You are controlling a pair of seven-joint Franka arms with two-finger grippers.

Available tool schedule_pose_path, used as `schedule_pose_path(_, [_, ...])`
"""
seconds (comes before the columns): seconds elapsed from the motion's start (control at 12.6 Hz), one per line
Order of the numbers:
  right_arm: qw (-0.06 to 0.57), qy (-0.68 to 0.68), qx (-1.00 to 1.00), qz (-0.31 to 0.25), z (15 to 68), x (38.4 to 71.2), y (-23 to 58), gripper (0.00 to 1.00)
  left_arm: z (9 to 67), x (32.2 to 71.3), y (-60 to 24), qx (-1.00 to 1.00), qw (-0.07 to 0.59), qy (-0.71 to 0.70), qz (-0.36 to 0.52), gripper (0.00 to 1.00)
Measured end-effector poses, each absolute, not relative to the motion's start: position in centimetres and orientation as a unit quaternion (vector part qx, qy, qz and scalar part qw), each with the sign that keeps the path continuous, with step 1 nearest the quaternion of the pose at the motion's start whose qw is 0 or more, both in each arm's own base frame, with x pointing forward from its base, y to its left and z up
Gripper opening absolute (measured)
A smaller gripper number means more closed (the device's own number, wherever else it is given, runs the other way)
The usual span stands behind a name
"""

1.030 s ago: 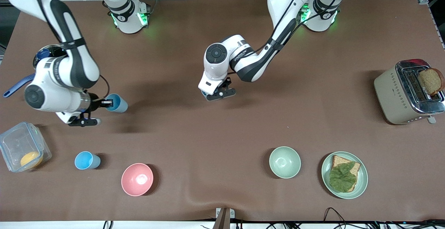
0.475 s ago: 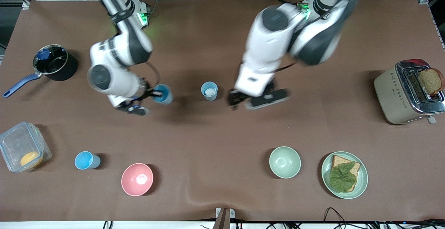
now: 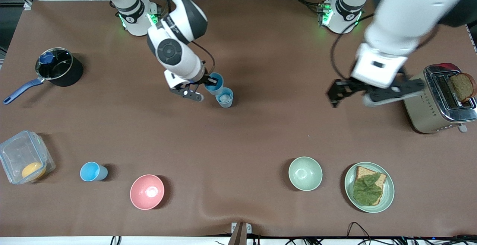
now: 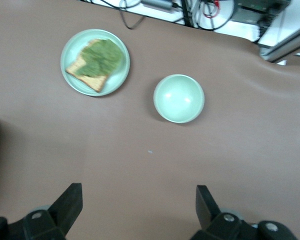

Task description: Stack blue cups with both arms

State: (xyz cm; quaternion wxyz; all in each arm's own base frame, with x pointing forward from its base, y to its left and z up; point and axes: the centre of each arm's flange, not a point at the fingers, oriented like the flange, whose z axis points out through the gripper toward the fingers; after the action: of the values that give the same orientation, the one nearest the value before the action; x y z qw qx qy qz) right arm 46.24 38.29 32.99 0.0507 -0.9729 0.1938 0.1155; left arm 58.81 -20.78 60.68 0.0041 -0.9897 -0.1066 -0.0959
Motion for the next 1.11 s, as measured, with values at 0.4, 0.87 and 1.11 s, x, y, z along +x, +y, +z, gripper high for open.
schedule_pose_path(0.4, [0.053,0.208,-0.97,0.113,30.5,45.9,40.2,0.04,62.3,59.9,-7.8,-0.994,-0.012,-0.09,-0.061,1.0])
schedule_pose_path(0.87, [0.056,0.227,-0.966,0.107,30.5,47.5,40.1,0.33,63.8,58.1,-5.0,-0.994,-0.008,-0.104,-0.04,1.0])
schedule_pose_path(1.11, [0.039,0.226,-0.965,0.126,31.6,49.3,37.6,0.68,63.6,58.1,-5.4,-0.994,-0.008,-0.101,-0.038,1.0])
